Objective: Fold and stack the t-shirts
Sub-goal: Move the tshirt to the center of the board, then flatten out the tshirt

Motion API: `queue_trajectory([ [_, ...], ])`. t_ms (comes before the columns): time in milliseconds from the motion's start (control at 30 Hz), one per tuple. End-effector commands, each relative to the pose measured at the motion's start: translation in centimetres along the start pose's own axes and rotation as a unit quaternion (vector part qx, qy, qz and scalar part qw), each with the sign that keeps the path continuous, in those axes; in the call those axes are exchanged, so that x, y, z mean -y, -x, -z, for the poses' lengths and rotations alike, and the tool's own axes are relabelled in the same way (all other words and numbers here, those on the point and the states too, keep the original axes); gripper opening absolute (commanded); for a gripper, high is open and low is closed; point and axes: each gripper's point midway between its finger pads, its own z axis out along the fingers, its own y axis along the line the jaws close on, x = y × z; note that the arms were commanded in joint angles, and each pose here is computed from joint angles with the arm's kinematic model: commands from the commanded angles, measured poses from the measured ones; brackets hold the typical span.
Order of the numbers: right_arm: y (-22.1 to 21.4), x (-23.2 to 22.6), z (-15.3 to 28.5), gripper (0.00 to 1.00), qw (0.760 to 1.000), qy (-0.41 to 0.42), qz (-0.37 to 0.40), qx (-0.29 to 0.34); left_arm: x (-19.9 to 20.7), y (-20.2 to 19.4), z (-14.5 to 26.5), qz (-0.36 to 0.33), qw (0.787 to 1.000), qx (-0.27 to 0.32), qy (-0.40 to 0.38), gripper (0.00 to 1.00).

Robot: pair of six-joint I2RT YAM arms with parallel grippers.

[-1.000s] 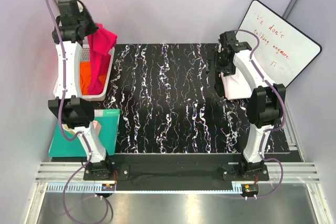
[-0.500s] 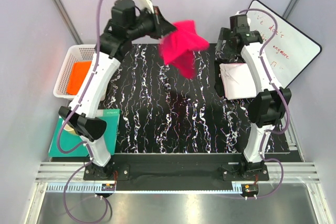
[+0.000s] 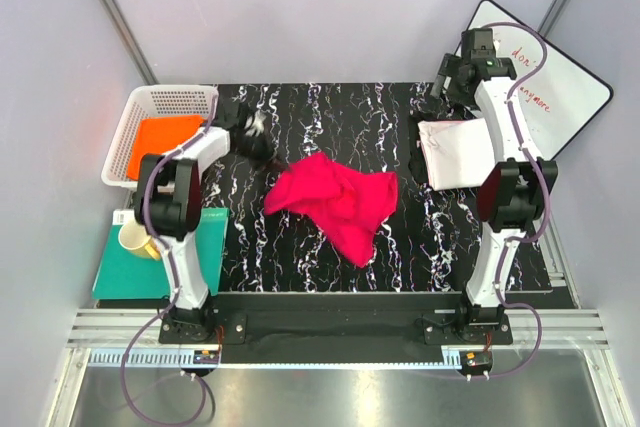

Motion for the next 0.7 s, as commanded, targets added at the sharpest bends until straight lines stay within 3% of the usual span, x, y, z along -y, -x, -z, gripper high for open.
queue_trajectory([
  [0,-2.2,-4.2,1.9,1.0,0.995,0.093,0.024,-0.031,-6.6,-3.7,0.9,0.099,0.989,-0.071,0.085,0.02],
  [33,-3.8,-5.3,2.3,1.0,0.991,0.121,0.037,-0.053,-7.6,-4.1,1.3,0.102,0.987,-0.067,0.107,0.11],
  [67,-4.9,-6.2,2.8,1.0,0.988,0.136,0.05,-0.062,-8.0,-4.1,1.7,0.104,0.986,-0.063,0.117,0.32],
  [133,-8.4,-8.4,4.3,1.0,0.978,0.162,0.094,-0.089,-8.3,-3.7,2.9,0.102,0.985,-0.045,0.132,0.44],
  [200,-10.8,-9.5,5.2,1.0,0.972,0.178,0.112,-0.108,-7.8,-3.1,4.1,0.093,0.986,-0.022,0.139,0.66],
  [267,-14.1,-10.1,6.3,0.94,0.96,0.207,0.111,-0.151,-7.4,-2.4,5.1,0.08,0.985,0.001,0.155,0.74],
  [300,-15.0,-10.3,6.6,0.93,0.957,0.214,0.099,-0.166,-6.6,-2.0,5.9,0.066,0.986,0.018,0.154,0.9],
  [333,-16.3,-10.2,7.2,0.87,0.951,0.228,0.094,-0.187,-6.3,-1.4,6.5,0.054,0.985,0.035,0.162,0.97],
  [433,-18.4,-10.4,8.9,0.79,0.935,0.264,0.083,-0.222,-3.8,-0.4,7.6,-0.009,0.987,0.058,0.15,0.99],
  [533,-20.3,-11.0,10.5,0.58,0.912,0.307,0.076,-0.262,-0.8,-0.5,6.6,-0.089,0.988,0.039,0.118,0.99],
  [567,-21.0,-11.2,10.9,0.45,0.905,0.316,0.076,-0.275,0.3,-1.2,5.8,-0.115,0.987,0.025,0.111,0.99],
  [667,-23.5,-12.0,11.6,0.39,0.883,0.336,0.08,-0.318,1.5,-2.4,3.5,-0.173,0.978,-0.015,0.112,0.97],
])
